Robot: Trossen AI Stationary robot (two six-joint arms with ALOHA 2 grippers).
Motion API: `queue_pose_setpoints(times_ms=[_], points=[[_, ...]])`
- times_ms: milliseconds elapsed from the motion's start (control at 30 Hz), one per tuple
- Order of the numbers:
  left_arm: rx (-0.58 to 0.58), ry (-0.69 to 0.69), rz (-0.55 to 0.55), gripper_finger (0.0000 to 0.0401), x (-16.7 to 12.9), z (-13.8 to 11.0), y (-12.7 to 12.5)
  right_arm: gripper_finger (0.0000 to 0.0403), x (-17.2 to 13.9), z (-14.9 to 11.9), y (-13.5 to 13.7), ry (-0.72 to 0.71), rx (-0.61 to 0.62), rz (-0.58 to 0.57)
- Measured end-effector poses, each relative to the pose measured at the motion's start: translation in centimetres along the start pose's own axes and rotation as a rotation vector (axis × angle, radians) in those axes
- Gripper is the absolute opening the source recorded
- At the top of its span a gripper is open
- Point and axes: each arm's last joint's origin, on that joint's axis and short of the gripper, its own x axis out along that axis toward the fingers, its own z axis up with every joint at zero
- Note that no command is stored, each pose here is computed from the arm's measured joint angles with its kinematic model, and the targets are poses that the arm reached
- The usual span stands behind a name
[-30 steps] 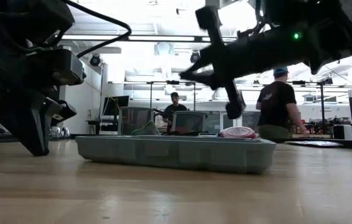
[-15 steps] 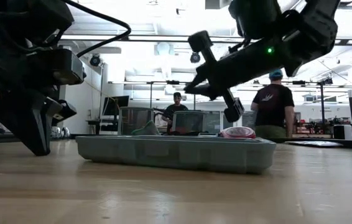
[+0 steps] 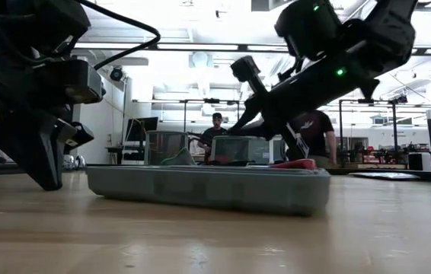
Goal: Prefit tool cases
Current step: Put the measuring tape into the tool case
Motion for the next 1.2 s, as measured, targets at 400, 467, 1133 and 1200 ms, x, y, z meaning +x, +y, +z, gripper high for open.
queue_pose_setpoints(times_ms=[400,467,1133,1200], points=[[0.001,-0.008,0.021,0.0,0.0,0.0,0.1,0.0,-2.3,-1.1,2.0,0.046,-0.026,0.056],[0.003,-0.008,0.021,0.0,0.0,0.0,0.1,0.0,-2.5,-1.5,1.2,0.094,-0.015,-0.006],[0.008,-0.009,0.024,0.0,0.0,0.0,0.1,0.0,-2.4,-2.7,0.5,0.102,0.038,-0.001],[0.008,-0.008,0.024,0.0,0.0,0.0,0.1,0.0,-2.3,-2.7,0.6,0.089,0.045,0.01]])
